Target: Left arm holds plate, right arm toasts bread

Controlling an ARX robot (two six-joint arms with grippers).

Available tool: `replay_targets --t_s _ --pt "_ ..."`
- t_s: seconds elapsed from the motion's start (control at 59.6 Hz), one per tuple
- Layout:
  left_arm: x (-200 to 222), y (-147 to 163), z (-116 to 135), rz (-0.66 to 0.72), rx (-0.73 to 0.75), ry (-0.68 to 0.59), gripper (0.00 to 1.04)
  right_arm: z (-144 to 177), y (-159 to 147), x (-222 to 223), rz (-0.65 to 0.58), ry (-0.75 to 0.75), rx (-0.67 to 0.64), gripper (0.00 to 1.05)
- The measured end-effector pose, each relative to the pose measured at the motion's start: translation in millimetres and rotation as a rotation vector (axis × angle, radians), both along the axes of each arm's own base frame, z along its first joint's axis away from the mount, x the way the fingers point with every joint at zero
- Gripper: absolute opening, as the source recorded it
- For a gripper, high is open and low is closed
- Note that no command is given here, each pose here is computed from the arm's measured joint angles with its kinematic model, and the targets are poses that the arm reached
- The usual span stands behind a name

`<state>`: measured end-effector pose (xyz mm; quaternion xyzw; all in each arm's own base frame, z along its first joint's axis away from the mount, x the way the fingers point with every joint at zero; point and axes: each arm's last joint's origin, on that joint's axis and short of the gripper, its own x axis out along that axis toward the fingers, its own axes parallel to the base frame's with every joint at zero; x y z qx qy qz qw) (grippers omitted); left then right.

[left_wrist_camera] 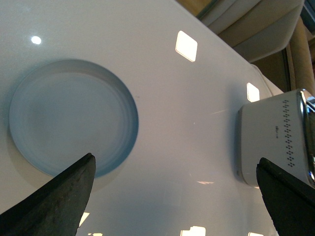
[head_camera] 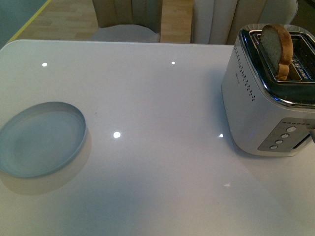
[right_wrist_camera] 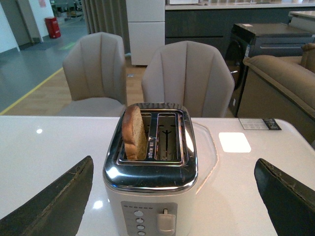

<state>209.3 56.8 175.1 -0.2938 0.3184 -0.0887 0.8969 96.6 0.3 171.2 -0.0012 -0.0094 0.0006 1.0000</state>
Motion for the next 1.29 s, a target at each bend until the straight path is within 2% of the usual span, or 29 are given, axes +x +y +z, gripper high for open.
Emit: replay_targets --t_s 0.151,0.386,0.42,0.453,0.487,0.571,0.671,0.906,1.293 --pt "-28 -25 20 -0.01 0.001 -0.037 0.98 0 0 0 0.0 0.0 0.0 0.96" --pt "-66 -55 23 -0.022 0.006 -0.037 0.98 0 0 0 0.0 0.0 0.0 0.96" --pt "-68 -57 21 0.004 0.083 -0.121 0.94 0 0 0 0.0 0.0 0.0 0.96" --pt "-70 -59 16 0.063 0.227 -0.292 0.86 0 0 0 0.0 0.0 0.0 0.96" --pt "-73 -59 13 0.108 0.316 -0.405 0.81 0 0 0 -0.001 0.0 0.0 0.96" --pt "-78 -56 15 0.208 0.474 -0.599 0.67 0 0 0 0.0 0.0 0.0 0.96" --pt "-82 -56 15 0.209 0.55 -0.657 0.49 0 0 0 0.0 0.0 0.0 0.96" --pt "-89 -57 5 0.192 0.592 -0.657 0.04 0 0 0 0.0 0.0 0.0 0.96" --pt "-99 -57 -4 0.193 0.597 -0.671 0.03 0 0 0 0.0 0.0 0.0 0.96"
